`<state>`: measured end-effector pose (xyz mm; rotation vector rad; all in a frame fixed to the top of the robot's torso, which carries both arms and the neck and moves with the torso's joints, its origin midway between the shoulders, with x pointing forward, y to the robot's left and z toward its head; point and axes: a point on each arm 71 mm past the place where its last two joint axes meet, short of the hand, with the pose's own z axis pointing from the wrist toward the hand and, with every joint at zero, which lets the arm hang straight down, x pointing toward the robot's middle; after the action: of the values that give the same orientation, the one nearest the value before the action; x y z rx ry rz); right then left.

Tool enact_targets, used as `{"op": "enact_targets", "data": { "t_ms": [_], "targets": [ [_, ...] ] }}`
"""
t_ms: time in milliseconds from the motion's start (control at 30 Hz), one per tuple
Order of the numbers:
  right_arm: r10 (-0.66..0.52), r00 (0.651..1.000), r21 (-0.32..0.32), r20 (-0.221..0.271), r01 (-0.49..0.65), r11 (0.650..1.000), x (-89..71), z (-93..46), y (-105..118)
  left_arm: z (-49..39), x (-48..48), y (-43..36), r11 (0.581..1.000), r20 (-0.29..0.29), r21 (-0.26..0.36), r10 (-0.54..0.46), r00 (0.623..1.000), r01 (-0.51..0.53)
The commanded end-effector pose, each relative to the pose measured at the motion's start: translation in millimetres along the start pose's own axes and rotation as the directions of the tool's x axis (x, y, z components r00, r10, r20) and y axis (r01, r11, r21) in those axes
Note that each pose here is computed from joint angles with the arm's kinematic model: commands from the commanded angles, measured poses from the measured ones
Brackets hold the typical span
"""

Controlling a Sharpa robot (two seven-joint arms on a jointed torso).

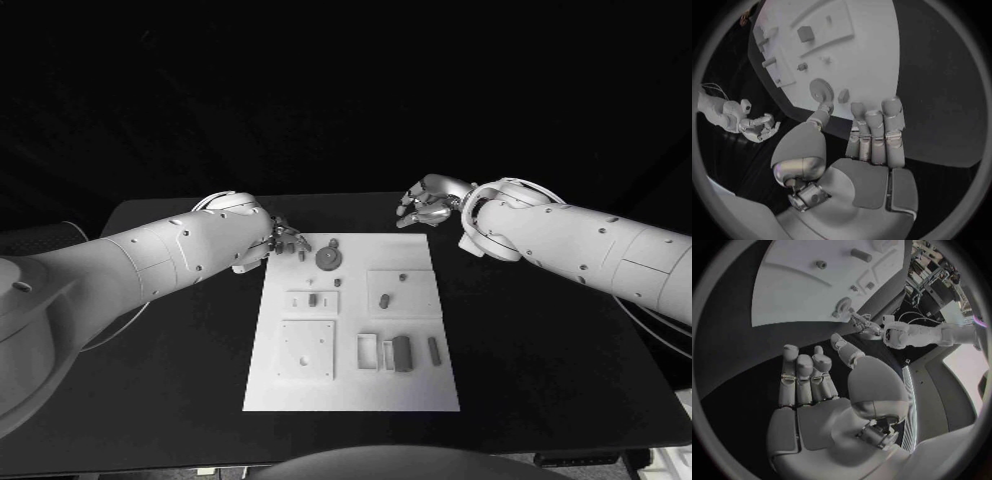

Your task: Assemble the parts on the task board

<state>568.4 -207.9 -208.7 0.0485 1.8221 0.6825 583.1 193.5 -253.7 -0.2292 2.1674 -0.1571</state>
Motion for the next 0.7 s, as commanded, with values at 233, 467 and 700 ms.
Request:
{"op": "enact_targets", "data": {
  "t_ms": [233, 467, 700],
  "targets": [
    [-0.001, 1.0, -0.008, -0.007, 0.001, 1.0, 1.3, 0.8, 2.4, 2.9, 7.9, -3.9, 1.0, -0.005, 0.025, -0.013, 1.0, 0.013],
    [-0.001, 1.0, -0.008, -0.008, 0.001, 1.0, 1.5, 1.3, 2.6, 3.3, 5.9, -0.9, 1.0, 0.009, 0.019, -0.019, 1.0, 0.019],
    [-0.001, 1.0, -0.009, -0.009, 0.001, 1.0, 1.7, 1.5, 3.0, 3.4, 6.2, -1.3, 1.0, 0.005, 0.022, -0.021, 1.0, 0.021]
  ]
}}
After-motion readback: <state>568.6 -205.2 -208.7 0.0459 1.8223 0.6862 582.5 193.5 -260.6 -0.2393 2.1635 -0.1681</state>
